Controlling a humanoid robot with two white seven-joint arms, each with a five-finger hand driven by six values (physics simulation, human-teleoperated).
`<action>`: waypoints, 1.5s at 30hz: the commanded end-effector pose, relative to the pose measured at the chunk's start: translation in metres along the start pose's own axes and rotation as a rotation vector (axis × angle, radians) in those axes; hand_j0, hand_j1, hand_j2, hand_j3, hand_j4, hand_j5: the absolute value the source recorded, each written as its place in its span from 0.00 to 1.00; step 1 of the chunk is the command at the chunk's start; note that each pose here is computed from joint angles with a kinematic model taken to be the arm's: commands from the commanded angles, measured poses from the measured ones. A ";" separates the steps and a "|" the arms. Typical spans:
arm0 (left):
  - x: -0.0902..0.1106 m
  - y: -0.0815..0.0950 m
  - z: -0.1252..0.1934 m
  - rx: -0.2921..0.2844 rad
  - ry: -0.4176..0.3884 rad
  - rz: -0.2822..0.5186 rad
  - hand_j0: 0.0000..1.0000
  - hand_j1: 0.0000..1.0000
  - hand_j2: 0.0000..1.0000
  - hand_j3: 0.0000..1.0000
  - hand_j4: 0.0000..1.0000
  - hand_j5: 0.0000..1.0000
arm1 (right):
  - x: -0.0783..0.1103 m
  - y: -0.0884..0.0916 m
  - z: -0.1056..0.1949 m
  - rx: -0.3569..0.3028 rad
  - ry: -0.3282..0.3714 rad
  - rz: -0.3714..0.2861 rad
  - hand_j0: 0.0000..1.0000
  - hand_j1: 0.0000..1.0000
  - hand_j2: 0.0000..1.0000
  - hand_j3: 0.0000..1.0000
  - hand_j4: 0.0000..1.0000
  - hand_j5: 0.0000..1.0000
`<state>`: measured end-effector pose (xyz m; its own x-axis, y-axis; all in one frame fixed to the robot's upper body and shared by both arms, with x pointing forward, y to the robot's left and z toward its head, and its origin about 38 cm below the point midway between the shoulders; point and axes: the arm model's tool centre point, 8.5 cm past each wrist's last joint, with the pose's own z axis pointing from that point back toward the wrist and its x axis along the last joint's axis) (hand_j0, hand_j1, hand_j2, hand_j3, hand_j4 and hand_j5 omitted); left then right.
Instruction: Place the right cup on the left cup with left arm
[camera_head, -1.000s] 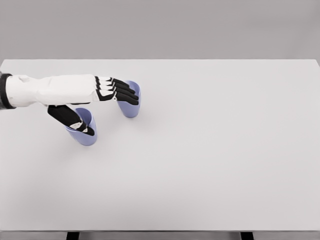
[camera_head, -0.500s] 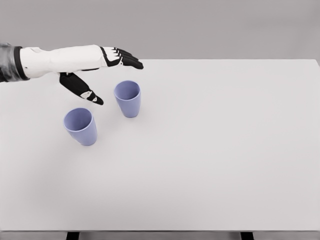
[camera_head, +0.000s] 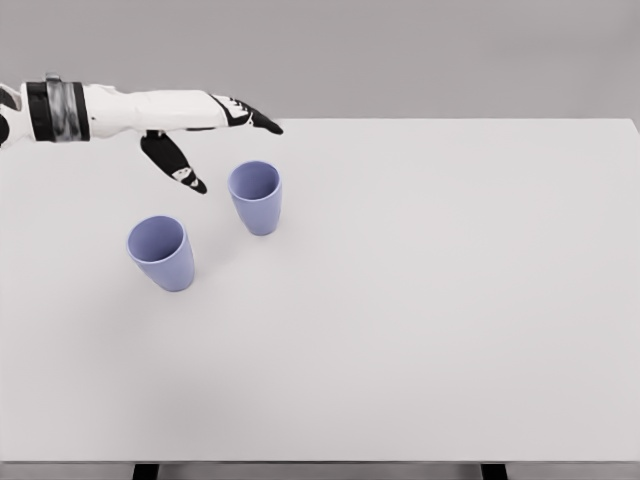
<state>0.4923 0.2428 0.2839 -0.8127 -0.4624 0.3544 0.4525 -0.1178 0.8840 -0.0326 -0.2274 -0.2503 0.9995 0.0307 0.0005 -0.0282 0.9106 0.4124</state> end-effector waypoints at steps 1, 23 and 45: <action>-0.013 -0.011 -0.008 -0.020 0.027 0.042 1.00 1.00 1.00 1.00 1.00 1.00 | 0.000 0.000 0.000 0.001 0.000 0.001 1.00 1.00 1.00 1.00 1.00 1.00; -0.024 -0.030 -0.033 -0.099 0.068 0.014 1.00 1.00 1.00 1.00 1.00 1.00 | 0.000 0.000 0.000 0.001 0.000 0.001 1.00 1.00 1.00 1.00 1.00 1.00; -0.021 -0.043 -0.061 -0.108 0.035 0.046 1.00 1.00 1.00 1.00 1.00 1.00 | 0.000 0.000 0.000 0.001 0.000 0.001 1.00 1.00 1.00 1.00 1.00 1.00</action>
<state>0.5116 0.2044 0.2194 -0.7809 -0.4996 0.3750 0.5246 -0.1987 0.8278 -0.0326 -0.2274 -0.2503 0.9995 0.0306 0.0005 -0.0281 0.9106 0.4124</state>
